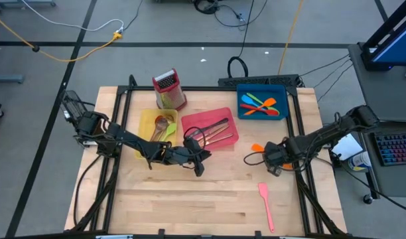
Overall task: Pick & Place Kitchen Items
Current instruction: Put the orange spatula into the blue bin
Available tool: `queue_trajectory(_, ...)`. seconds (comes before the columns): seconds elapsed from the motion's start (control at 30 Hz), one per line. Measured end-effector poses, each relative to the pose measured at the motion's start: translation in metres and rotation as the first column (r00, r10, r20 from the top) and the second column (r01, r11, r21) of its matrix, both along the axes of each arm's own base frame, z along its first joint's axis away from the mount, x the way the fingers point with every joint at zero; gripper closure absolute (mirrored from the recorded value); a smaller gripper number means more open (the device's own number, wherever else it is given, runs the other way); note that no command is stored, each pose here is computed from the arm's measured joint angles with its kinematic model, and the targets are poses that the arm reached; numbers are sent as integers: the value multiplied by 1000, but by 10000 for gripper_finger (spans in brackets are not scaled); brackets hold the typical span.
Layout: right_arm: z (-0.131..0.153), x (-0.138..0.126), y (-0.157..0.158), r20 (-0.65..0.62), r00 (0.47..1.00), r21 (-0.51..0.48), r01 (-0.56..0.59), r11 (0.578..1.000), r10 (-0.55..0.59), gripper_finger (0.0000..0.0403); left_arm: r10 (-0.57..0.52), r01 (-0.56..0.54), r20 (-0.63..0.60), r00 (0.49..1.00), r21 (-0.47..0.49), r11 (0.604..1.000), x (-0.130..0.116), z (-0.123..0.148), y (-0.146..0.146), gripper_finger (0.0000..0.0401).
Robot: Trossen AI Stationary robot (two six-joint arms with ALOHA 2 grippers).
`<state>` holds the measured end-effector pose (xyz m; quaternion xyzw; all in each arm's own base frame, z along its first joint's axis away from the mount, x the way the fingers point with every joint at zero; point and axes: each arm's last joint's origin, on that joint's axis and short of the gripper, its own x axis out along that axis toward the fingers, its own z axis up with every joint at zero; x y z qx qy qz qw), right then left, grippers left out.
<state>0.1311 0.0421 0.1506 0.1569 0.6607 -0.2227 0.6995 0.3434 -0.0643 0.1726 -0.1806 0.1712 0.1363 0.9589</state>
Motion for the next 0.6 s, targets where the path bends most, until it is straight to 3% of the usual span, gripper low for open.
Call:
queue_trajectory(0.17, 10, 7, -1, 57, 998, -73, -17, 997, 21, 399, 0, 0, -1, 1000, 0, 1000, 0, 0, 0, 345)
queue_trajectory(0.3, 6, 7, -2, 51, 998, -49, -24, 999, 26, 398, -1, 1, -2, 1000, 1, 1000, 0, 0, 0, 345)
queue_trajectory(0.43, 3, 9, -2, 79, 993, -64, -79, 995, 84, 369, -2, 2, -2, 1000, 1, 1000, 0, 0, -1, 345)
queue_trajectory(0.6, 1, 11, -5, 132, 989, -149, -46, 988, 66, 320, -7, 7, -2, 1000, 0, 1000, 0, 0, -2, 345)
